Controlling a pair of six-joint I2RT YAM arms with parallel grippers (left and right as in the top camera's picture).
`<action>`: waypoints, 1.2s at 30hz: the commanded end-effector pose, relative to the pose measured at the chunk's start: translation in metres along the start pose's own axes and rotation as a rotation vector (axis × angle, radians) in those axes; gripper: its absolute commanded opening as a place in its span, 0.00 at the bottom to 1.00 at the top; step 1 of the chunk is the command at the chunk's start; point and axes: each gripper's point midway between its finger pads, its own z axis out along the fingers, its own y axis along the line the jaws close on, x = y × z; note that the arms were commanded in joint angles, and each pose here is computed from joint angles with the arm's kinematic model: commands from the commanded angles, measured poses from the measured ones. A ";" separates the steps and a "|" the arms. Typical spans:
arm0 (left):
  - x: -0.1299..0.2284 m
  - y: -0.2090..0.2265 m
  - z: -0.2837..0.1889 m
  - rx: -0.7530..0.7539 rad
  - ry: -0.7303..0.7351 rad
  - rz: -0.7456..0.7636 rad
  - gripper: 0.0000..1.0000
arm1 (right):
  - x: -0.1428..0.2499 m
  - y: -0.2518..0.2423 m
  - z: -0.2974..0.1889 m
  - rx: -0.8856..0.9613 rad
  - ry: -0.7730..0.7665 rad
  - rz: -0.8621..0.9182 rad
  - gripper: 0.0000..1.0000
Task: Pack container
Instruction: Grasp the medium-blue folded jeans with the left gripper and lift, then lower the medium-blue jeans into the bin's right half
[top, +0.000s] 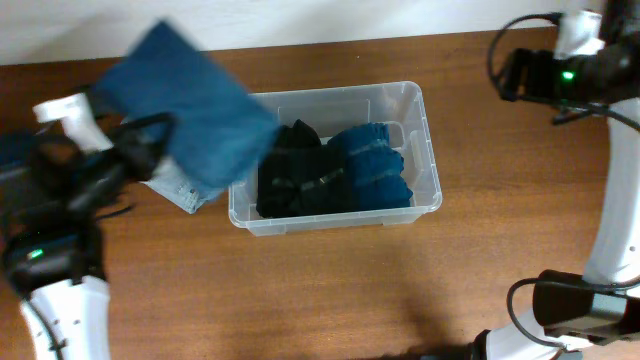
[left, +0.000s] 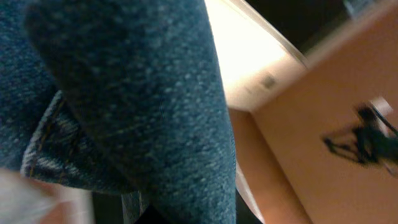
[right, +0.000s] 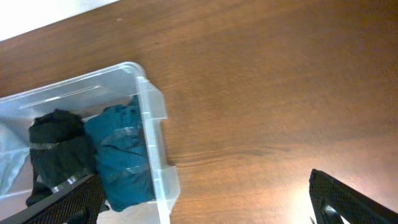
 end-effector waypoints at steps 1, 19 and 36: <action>-0.002 -0.066 0.028 0.099 -0.005 0.110 0.01 | -0.002 -0.007 -0.014 0.010 -0.030 0.033 0.99; 0.183 -0.108 0.207 0.308 0.431 0.101 0.01 | -0.002 -0.007 -0.013 0.010 -0.029 0.028 0.99; 0.167 0.029 0.196 -0.268 0.428 0.372 0.99 | 0.000 -0.008 -0.009 0.010 -0.016 0.027 0.99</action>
